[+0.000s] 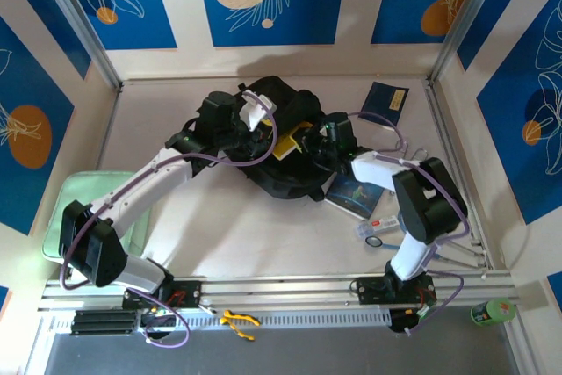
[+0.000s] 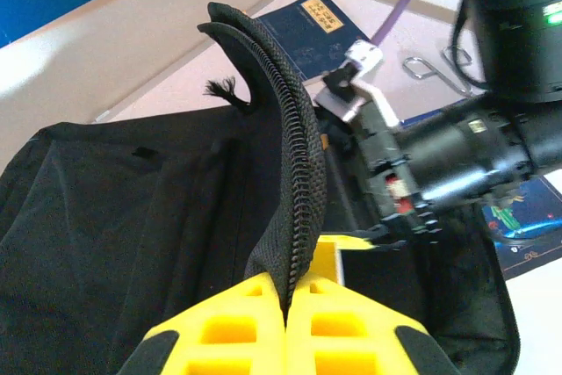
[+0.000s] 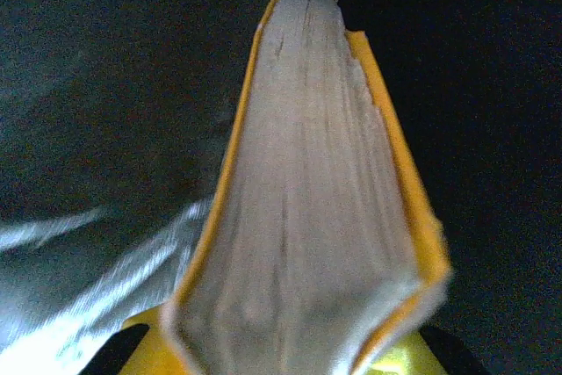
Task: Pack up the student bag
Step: Place the book in the student bag.
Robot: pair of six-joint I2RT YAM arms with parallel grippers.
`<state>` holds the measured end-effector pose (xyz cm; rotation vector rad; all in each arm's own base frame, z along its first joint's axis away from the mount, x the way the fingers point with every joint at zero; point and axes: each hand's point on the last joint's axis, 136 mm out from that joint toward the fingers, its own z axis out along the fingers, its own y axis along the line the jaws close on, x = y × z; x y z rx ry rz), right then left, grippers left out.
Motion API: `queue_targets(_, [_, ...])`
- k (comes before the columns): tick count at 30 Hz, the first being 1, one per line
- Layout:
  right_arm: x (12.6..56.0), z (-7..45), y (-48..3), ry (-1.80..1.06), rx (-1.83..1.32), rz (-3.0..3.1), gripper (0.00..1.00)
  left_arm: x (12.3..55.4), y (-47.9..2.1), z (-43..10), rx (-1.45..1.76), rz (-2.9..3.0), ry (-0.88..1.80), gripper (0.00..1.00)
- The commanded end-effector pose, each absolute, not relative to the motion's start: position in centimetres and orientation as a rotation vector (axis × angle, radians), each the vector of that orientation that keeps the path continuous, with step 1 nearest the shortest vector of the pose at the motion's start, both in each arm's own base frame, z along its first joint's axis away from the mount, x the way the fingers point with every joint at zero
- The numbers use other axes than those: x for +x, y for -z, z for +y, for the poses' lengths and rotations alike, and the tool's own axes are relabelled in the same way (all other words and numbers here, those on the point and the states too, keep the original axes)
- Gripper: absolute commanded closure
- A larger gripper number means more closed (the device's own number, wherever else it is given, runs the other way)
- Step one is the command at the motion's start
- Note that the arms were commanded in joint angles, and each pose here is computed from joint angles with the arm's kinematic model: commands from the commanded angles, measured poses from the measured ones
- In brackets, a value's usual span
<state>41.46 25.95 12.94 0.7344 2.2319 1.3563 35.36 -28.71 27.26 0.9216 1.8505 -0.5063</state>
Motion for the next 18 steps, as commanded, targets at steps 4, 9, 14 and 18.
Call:
queue_targets(4, [44.4, 29.5, -14.8, -1.419, 0.613, 2.138, 0.86, 35.8, -28.2, -27.2, 0.876, 1.83, 0.463, 1.0])
queue_targets(9, [43.9, 30.3, -11.2, -1.305, 0.685, 2.331, 0.65, 36.7, -27.8, -26.2, 0.806, 1.884, 0.415, 1.0])
queue_targets(14, [42.6, 28.2, -12.0, -1.193, 0.696, 2.375, 0.34, 37.8, -26.2, -24.6, 0.734, 1.96, 0.35, 1.0])
queue_targets(18, [40.4, 26.4, -14.9, -1.163, 0.618, 2.404, 0.28, 38.5, -24.7, -23.3, 0.681, 2.017, 0.307, 1.0])
